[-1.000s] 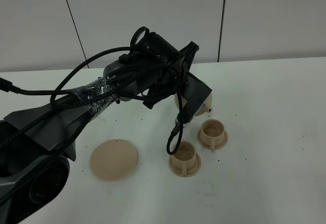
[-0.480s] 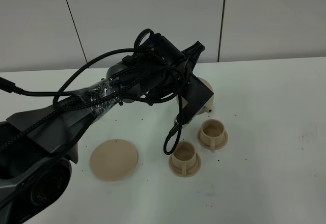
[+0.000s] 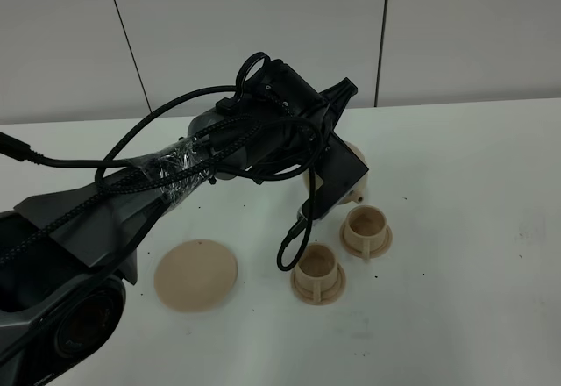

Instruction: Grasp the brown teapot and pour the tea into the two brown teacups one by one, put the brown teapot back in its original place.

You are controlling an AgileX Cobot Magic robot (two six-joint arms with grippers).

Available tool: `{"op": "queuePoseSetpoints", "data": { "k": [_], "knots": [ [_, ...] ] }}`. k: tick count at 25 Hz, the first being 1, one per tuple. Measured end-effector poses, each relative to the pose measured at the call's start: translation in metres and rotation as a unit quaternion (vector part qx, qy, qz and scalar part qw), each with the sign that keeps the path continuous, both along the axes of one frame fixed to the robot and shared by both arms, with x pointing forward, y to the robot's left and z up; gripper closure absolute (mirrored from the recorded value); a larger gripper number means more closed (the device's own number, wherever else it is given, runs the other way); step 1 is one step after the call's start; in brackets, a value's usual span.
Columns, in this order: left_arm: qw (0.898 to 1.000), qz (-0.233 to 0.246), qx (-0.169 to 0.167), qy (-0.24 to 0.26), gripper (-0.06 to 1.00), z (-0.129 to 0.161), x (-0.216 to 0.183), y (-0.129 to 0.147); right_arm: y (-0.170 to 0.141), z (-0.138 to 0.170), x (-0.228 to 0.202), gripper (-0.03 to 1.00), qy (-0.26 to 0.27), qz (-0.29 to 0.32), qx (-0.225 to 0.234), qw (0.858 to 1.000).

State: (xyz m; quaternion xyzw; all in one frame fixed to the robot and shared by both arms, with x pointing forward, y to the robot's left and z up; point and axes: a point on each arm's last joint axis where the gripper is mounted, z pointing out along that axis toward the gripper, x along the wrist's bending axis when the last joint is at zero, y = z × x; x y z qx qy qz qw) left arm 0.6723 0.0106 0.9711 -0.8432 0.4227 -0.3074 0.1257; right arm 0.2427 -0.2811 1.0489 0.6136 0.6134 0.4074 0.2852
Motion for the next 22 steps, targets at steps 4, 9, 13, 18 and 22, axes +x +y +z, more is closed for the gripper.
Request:
{"op": "queuePoseSetpoints", "data": {
  "k": [4,9,13,18,22],
  "knots": [
    [1.0,0.002,0.008,0.007,0.77,-0.0009,-0.002,0.0002,0.0,0.0,0.0,0.61,0.0,0.0,0.0,1.0],
    [1.0,0.005,0.017,0.015,0.77,-0.0017,-0.0042,0.0003,0.0,0.0,0.0,0.61,0.0,0.0,0.0,1.0],
    [1.0,0.004,0.026,0.015,0.77,-0.0018,-0.0051,0.0004,0.0,0.0,0.0,0.61,0.0,0.0,0.0,1.0],
    [0.999,-0.004,0.048,0.0,0.77,0.0,-0.0048,0.0001,0.0,0.0,0.0,0.61,0.0,0.0,0.0,1.0],
    [0.999,-0.012,0.046,-0.009,0.77,0.0009,-0.0047,-0.0026,0.0,0.0,0.0,0.61,0.0,0.0,0.0,1.0]
  ]
}}
